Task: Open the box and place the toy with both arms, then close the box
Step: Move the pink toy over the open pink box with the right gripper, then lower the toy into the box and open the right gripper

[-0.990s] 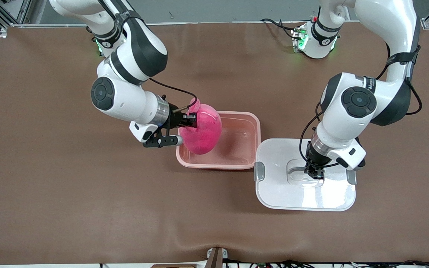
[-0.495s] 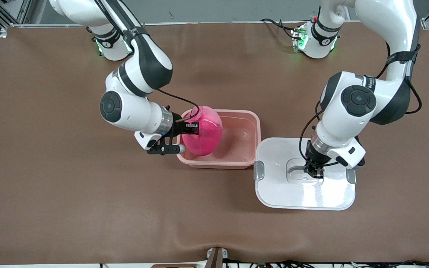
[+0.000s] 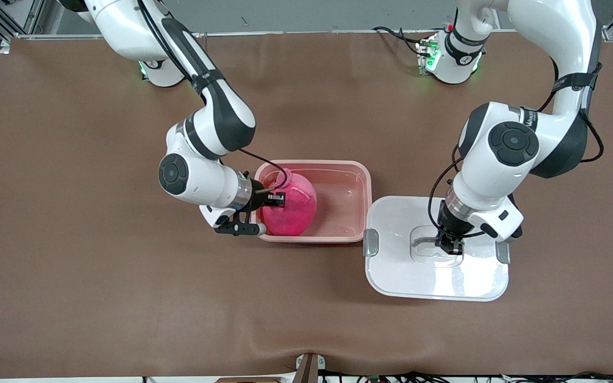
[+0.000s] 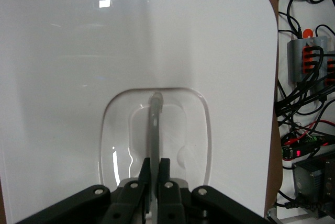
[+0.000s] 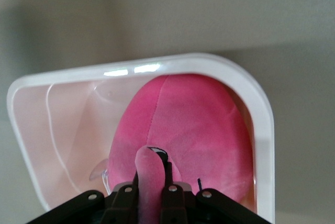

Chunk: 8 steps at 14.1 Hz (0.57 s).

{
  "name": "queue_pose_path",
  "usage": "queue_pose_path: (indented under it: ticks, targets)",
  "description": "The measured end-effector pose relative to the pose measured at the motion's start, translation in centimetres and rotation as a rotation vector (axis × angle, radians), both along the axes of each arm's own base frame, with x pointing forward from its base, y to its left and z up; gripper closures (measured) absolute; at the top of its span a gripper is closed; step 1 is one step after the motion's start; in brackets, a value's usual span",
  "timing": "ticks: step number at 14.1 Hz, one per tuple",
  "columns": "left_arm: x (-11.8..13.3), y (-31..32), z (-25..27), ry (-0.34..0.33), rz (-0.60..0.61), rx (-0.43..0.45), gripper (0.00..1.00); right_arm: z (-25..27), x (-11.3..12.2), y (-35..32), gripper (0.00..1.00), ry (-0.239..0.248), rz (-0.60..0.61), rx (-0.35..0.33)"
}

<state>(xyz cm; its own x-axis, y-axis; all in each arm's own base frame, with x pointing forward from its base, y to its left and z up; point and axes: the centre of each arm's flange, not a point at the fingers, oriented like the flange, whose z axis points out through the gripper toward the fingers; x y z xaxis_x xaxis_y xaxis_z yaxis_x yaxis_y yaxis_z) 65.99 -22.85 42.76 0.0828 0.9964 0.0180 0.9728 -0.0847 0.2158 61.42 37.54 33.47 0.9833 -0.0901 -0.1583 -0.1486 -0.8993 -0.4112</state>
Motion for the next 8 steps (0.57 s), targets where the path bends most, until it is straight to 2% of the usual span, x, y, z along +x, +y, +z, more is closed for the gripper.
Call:
queue_pose_path:
  ticks: [6, 8]
  targets:
    - [0.0, 0.3, 0.0, 0.0, -0.007, 0.002, 0.93, -3.2, 0.2, 0.8, 0.86, 0.004, 0.004, -0.019]
    - [0.0, 0.3, 0.1, -0.001, -0.008, 0.002, 0.93, -3.6, -0.4, 2.5, 0.86, -0.029, 0.026, -0.028]
